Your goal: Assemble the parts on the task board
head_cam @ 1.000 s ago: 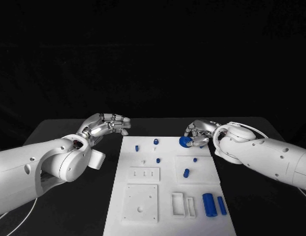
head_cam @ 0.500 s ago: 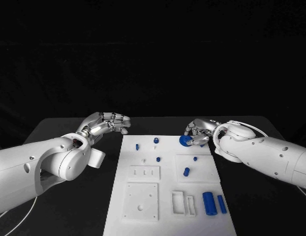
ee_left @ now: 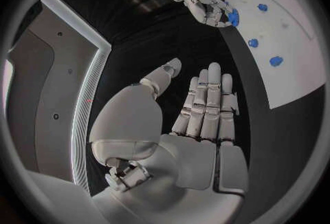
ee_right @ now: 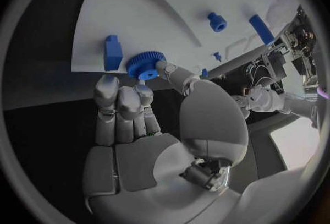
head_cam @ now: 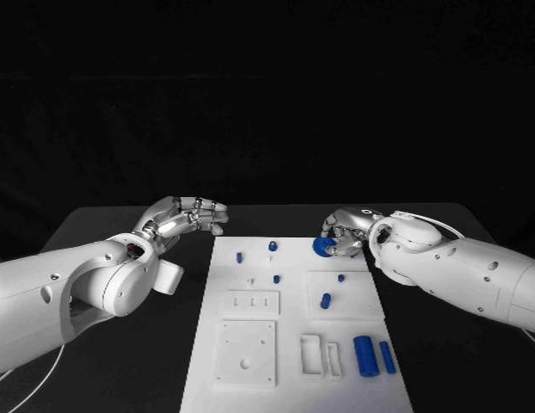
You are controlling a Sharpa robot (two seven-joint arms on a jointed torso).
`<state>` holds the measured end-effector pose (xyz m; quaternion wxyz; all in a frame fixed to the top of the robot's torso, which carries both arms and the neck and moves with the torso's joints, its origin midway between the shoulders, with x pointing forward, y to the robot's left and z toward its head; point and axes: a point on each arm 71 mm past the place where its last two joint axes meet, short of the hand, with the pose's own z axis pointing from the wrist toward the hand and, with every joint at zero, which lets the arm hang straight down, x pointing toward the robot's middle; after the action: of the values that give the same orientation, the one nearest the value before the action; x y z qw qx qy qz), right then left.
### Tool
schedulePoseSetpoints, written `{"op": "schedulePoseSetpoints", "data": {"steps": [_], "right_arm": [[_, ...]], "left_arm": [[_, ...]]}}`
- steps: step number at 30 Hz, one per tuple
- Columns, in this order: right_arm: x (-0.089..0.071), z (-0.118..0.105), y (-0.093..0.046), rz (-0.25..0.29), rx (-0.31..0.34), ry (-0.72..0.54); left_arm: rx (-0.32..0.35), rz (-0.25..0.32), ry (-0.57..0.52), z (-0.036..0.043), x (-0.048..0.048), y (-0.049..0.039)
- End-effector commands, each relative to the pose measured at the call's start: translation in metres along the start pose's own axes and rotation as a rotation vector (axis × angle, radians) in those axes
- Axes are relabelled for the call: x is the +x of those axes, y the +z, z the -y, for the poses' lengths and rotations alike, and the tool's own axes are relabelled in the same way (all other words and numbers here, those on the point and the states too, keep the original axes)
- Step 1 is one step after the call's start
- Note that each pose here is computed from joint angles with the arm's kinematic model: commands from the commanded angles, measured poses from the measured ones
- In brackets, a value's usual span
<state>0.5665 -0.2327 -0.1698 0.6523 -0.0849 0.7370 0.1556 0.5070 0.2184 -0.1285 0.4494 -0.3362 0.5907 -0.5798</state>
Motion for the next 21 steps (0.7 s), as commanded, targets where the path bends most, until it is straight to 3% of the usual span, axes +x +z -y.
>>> {"op": "schedulePoseSetpoints", "data": {"steps": [1, 10, 21], "right_arm": [[0.009, -0.004, -0.002, -0.009, 0.015, -0.12], [0.005, -0.01, -0.003, 0.04, 0.001, -0.142], [-0.007, -0.034, -0.006, 0.17, -0.05, -0.239]], "left_arm": [[0.011, -0.005, 0.002, 0.0019, 0.0017, 0.0005], [0.011, -0.003, 0.002, 0.0018, 0.0018, 0.0006], [0.011, 0.002, 0.004, 0.0016, 0.0009, 0.0009]]}}
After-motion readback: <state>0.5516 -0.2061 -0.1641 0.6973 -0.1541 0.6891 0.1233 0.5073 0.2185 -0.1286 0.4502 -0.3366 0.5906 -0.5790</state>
